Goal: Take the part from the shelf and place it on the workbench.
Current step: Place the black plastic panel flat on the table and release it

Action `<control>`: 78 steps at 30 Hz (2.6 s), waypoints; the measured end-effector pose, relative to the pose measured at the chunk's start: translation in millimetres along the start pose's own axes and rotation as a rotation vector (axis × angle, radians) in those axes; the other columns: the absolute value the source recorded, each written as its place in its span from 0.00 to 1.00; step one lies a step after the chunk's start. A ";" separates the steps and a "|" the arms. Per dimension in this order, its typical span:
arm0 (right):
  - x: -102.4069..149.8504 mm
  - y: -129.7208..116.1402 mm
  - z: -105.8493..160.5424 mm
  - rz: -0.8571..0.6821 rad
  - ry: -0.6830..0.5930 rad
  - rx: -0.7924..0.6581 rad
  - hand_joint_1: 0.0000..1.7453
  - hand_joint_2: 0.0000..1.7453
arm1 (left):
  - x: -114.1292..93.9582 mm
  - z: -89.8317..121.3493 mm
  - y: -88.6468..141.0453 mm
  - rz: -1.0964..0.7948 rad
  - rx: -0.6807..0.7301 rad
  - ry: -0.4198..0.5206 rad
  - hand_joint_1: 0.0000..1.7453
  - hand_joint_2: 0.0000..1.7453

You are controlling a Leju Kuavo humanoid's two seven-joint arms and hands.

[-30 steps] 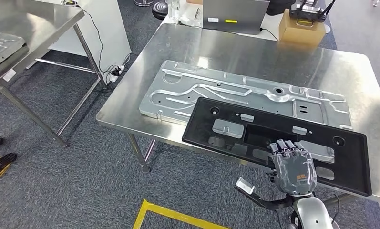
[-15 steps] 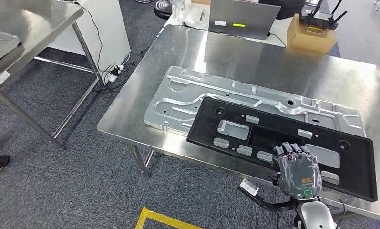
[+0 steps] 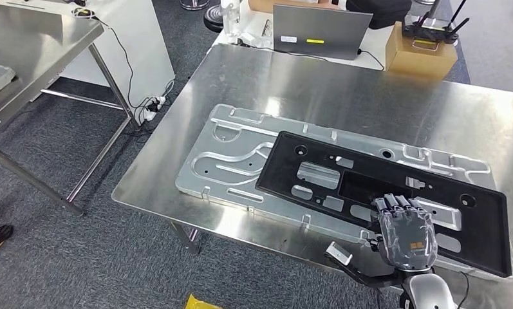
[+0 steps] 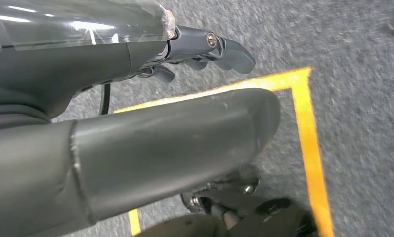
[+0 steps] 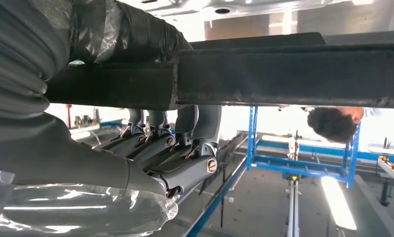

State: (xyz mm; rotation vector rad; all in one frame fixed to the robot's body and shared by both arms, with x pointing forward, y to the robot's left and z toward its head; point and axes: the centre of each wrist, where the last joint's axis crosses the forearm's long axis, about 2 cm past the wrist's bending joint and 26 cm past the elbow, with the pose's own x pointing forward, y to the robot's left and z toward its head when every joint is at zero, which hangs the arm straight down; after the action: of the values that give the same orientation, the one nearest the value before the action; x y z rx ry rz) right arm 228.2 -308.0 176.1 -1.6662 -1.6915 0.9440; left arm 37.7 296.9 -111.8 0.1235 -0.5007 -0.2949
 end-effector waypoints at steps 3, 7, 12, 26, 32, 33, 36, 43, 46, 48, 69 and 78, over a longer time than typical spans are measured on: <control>1.5 0.5 1.2 -0.008 0.003 0.005 1.00 1.00 | -2.6 1.2 -0.8 0.001 -0.002 0.005 0.00 0.00; 2.8 2.6 1.6 -0.024 0.016 0.033 1.00 1.00 | -5.1 1.8 1.9 0.000 0.003 0.010 0.00 0.00; 0.6 10.0 3.0 -0.050 0.036 0.078 1.00 1.00 | -5.4 1.8 2.7 0.000 0.009 0.013 0.00 0.00; -3.2 21.9 8.7 -0.058 0.048 0.131 1.00 1.00 | -2.1 0.2 4.0 -0.003 0.018 0.010 0.00 0.00; -2.4 22.8 8.0 -0.061 0.051 0.132 0.75 1.00 | -1.4 -0.1 4.3 0.000 0.019 0.007 0.00 0.25; -2.2 23.2 8.3 -0.061 0.052 0.134 0.50 1.00 | -2.0 0.2 4.2 0.000 0.019 0.008 0.00 0.50; -1.7 23.7 8.0 -0.064 0.053 0.135 0.00 1.00 | -3.3 0.5 5.0 0.002 0.012 0.012 0.00 0.50; -0.3 24.6 6.2 -0.071 0.056 0.133 0.00 1.00 | -3.9 0.3 8.2 0.004 0.022 0.045 0.00 0.00; -0.6 25.0 6.8 -0.075 0.061 0.136 0.00 1.00 | -2.9 -0.1 8.1 0.015 0.022 0.053 0.00 0.00; -0.7 25.9 9.1 -0.081 0.064 0.144 0.00 1.00 | -2.8 -0.1 7.5 0.032 0.010 0.057 0.00 0.00; -1.4 27.4 12.5 -0.096 0.073 0.158 0.00 1.00 | -0.4 -0.9 5.6 0.070 -0.019 0.052 0.00 0.00; -2.2 28.1 19.4 -0.099 0.082 0.175 0.00 1.00 | -0.9 -0.6 4.6 0.076 -0.026 0.055 0.00 0.00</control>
State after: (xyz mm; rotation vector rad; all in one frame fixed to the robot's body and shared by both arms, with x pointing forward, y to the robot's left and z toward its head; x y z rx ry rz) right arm 229.1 -312.7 142.2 -1.4742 -1.5742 0.9350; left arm 38.4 301.6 -111.8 0.0869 -0.4455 -0.2230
